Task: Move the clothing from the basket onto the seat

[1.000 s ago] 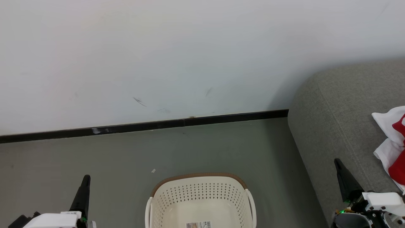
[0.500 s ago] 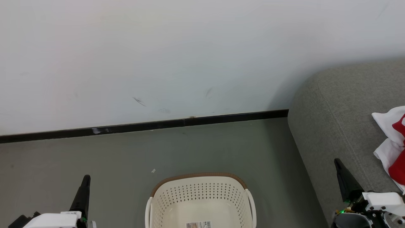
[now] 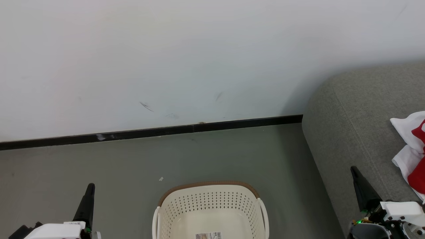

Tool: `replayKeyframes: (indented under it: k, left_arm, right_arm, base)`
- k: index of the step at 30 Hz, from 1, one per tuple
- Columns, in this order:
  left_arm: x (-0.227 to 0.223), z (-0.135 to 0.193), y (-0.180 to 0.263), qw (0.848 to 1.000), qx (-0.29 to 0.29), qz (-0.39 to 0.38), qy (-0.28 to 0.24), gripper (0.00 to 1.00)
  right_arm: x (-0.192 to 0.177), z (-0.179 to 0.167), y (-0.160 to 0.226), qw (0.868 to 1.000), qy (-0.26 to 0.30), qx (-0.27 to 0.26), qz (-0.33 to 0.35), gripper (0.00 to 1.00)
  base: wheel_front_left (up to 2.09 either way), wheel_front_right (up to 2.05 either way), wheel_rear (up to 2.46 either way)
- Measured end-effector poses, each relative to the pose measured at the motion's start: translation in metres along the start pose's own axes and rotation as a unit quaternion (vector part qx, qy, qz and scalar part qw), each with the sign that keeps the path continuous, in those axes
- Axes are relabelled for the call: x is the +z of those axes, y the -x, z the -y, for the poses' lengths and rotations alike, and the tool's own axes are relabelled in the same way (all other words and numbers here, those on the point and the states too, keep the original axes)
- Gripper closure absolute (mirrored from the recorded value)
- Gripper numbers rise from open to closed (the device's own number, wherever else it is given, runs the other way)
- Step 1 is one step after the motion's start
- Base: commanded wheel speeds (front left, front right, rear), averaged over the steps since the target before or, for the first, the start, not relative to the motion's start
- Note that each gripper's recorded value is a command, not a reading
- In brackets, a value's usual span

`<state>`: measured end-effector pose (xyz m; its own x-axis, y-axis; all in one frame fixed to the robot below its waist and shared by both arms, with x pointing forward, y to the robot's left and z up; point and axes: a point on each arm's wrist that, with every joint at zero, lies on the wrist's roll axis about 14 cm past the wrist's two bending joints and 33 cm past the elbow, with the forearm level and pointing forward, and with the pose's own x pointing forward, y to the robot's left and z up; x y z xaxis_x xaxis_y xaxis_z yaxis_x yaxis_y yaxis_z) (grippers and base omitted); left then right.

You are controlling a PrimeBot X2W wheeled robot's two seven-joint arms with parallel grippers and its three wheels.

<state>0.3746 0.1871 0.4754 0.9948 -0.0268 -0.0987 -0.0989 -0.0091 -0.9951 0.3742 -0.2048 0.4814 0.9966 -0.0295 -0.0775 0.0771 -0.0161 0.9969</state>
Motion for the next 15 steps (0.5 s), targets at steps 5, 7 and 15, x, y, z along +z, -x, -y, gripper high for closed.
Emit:
replayKeyframes:
  k: [5, 7, 15]
  left_arm:
    - [0.0, 0.0002, 0.0, 1.0, 0.0, 0.0, 0.0, 1.0]
    - [0.0, 0.0002, 0.0, 1.0, 0.0, 0.0, 0.0, 1.0]
    - [0.0, 0.0005, -0.0001, 1.0, -0.001, 0.0, 0.0, 1.0]
  right_arm:
    - [0.0, 0.0, 0.0, 1.0, 0.0, 0.0, 0.0, 1.0]
    - [0.0001, 0.0, 0.0, 1.0, 0.0, 0.0, 0.0, 1.0]
    - [0.0001, 0.0, 0.0, 1.0, 0.0, 0.0, 0.0, 1.0]
  base:
    - [0.0, 0.0, 0.0]
    - [0.0, 0.0, 0.0]
    - [0.0, 0.0, 0.0]
